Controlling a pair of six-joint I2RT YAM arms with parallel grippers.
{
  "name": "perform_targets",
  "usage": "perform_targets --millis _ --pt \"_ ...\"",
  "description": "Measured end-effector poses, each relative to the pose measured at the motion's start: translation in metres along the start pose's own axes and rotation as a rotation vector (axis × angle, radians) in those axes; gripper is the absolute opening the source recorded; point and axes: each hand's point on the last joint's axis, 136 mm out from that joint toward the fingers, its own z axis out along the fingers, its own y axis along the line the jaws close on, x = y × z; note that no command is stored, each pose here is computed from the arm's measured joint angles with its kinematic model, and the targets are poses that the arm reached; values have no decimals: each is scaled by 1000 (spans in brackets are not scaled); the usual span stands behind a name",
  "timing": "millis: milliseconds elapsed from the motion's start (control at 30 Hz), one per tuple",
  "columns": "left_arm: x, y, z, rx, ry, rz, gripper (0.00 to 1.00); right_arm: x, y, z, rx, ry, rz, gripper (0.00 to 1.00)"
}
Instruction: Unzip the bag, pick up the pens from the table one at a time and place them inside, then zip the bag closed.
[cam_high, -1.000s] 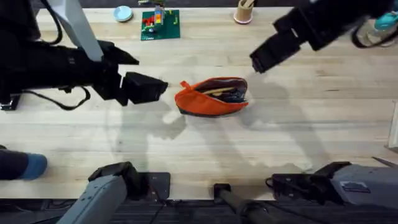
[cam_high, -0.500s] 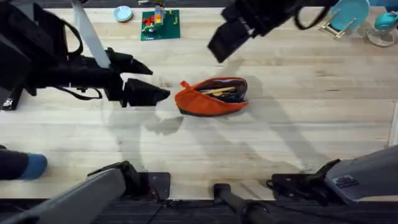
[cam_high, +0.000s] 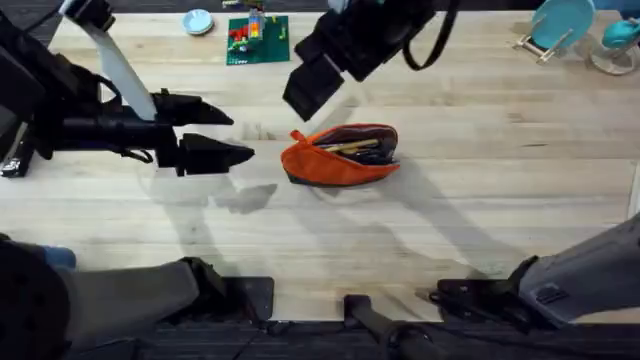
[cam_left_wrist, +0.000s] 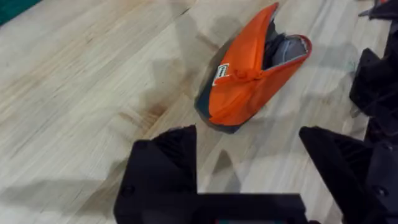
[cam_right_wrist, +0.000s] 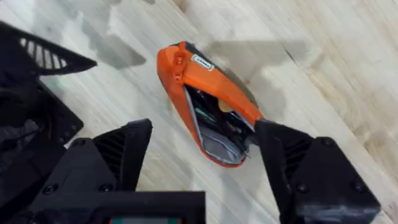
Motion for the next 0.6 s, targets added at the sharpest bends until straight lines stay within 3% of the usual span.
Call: perform_targets --millis 600 --pt "4 4 3 23 -4 -33 995 -8 34 41 -38 53 -57 996"
